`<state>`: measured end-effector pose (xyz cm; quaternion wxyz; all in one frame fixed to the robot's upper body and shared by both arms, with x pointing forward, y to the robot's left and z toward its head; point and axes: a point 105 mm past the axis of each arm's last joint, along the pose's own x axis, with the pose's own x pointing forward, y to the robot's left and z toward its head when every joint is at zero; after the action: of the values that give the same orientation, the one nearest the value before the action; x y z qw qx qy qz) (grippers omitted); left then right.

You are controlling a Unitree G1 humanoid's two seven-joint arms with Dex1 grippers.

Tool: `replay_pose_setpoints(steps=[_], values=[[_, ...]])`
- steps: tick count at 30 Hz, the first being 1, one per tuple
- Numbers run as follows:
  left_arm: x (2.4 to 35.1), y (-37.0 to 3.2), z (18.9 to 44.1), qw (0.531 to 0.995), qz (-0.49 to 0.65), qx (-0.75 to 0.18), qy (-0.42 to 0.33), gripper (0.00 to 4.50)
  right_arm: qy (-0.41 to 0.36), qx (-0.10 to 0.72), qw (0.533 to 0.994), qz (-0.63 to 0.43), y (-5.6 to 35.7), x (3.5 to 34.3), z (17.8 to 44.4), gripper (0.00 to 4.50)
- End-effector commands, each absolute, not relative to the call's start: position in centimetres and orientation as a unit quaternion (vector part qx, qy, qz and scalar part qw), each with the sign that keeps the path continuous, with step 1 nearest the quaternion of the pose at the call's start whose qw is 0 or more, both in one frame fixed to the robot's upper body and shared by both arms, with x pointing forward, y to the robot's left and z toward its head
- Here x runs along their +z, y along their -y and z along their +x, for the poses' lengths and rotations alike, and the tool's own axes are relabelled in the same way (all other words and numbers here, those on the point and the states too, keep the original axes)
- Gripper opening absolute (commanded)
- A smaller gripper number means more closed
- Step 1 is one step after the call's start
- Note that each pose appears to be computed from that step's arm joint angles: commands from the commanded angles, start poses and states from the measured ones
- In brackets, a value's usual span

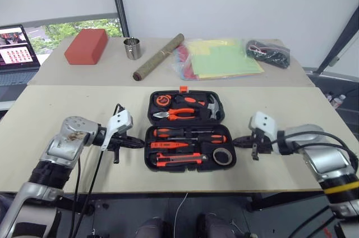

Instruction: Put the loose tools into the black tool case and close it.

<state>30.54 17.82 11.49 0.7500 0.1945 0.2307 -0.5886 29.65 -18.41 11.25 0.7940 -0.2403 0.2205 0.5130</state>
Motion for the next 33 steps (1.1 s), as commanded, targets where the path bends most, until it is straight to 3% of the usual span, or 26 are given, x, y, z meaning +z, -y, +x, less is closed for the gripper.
replay_pose_setpoints(steps=[1,6,10,13,16,20,23,24,32,33], values=[[11.8,-16.8,28.4,0.713,0.199,-0.635,-0.221,0.03,-0.199,0.573,0.762,-0.226,16.2,11.9,26.8,0.00],[10.6,-17.9,27.3,0.712,0.209,-0.625,-0.242,0.03,-0.200,0.534,0.790,-0.225,16.8,11.2,26.2,0.00],[10.4,-19.6,27.7,0.744,0.187,-0.584,-0.266,0.03,-0.210,0.456,0.833,-0.232,19.4,11.2,27.4,0.00],[11.0,-22.0,29.6,0.796,0.144,-0.519,-0.276,0.70,-0.204,0.415,0.868,-0.181,20.9,13.1,28.1,0.77],[14.2,-22.9,32.7,0.853,0.024,-0.455,-0.255,1.85,-0.181,0.381,0.899,-0.114,21.6,15.6,29.5,1.82],[17.4,-21.8,35.3,0.865,-0.062,-0.432,-0.247,3.38,-0.171,0.351,0.919,-0.049,21.5,17.6,32.1,3.16],[17.0,-20.3,37.2,0.871,-0.080,-0.401,-0.273,4.46,-0.188,0.331,0.924,-0.032,20.8,17.4,34.1,4.23],[16.7,-19.6,37.5,0.869,-0.085,-0.397,-0.284,4.50,-0.194,0.321,0.927,-0.023,20.6,17.1,34.8,4.41],[13.7,-16.6,38.7,0.858,-0.072,-0.391,-0.326,4.50,-0.232,0.282,0.931,-0.008,18.5,14.9,38.2,4.41],[13.3,-16.6,38.9,0.860,-0.071,-0.385,-0.328,4.24,-0.236,0.279,0.931,-0.012,18.2,14.6,38.5,4.46]])
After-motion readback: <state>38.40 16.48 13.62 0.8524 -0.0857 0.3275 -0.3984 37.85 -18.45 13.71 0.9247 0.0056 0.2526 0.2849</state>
